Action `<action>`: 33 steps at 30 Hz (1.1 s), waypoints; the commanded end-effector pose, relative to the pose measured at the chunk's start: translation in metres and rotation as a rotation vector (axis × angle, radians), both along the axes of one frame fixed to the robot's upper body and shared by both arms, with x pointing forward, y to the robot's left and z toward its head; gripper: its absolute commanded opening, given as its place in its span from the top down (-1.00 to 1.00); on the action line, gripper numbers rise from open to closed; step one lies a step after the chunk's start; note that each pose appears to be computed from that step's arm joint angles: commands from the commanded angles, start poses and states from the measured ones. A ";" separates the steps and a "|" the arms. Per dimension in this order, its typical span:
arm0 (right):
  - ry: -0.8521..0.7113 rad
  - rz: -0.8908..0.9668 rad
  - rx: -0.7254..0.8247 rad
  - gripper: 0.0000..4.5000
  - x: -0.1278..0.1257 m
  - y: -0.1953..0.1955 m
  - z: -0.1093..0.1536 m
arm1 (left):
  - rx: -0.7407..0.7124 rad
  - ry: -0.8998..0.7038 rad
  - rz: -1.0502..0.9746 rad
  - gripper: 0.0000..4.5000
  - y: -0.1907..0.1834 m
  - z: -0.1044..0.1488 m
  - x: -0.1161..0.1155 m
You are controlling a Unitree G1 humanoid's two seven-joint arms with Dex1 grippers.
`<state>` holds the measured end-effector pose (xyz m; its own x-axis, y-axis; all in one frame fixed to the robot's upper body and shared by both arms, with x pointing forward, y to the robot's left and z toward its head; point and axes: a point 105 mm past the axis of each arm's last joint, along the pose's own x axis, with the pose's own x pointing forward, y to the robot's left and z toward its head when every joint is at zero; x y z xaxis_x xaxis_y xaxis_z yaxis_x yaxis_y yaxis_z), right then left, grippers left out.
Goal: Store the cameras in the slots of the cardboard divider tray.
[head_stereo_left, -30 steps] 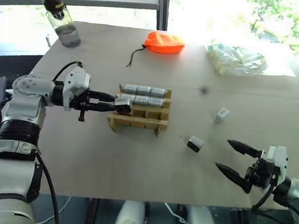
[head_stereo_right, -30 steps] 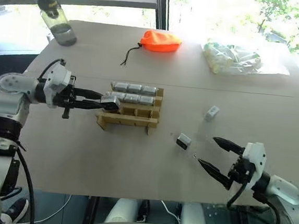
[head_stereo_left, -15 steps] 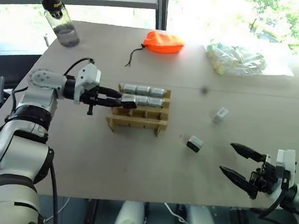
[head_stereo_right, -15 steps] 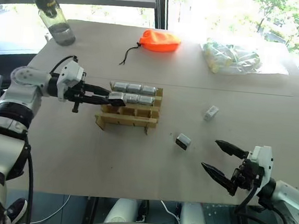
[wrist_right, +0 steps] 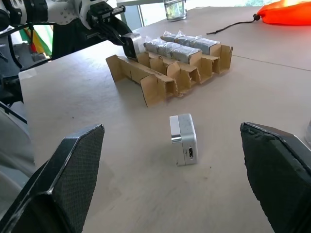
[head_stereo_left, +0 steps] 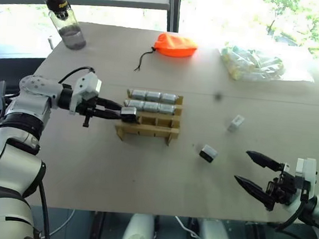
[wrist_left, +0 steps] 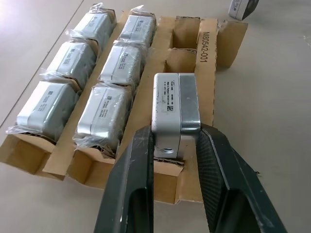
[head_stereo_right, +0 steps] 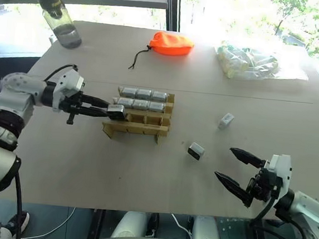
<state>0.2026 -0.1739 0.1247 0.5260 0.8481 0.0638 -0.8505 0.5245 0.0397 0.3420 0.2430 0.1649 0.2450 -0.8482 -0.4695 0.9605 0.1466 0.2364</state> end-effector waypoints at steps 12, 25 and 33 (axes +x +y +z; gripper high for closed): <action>-0.047 -0.007 -0.009 -0.97 -0.001 -0.003 0.011 | 0.162 -0.006 -0.045 0.72 -0.001 -0.009 0.004; -0.038 -0.014 -0.051 -1.00 -0.001 0.000 0.005 | 0.042 -0.003 -0.044 -0.99 -0.001 0.026 -0.006; -0.034 -0.002 -0.162 -1.00 0.013 0.024 -0.014 | -0.129 0.126 -0.163 -0.99 -0.011 0.047 -0.062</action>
<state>0.2130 -0.1567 0.1070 0.5248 0.8492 -0.0590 -0.8512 0.5237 -0.0334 0.2882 0.2382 0.1979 0.0780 -0.9104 -0.4063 0.9955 0.0488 0.0818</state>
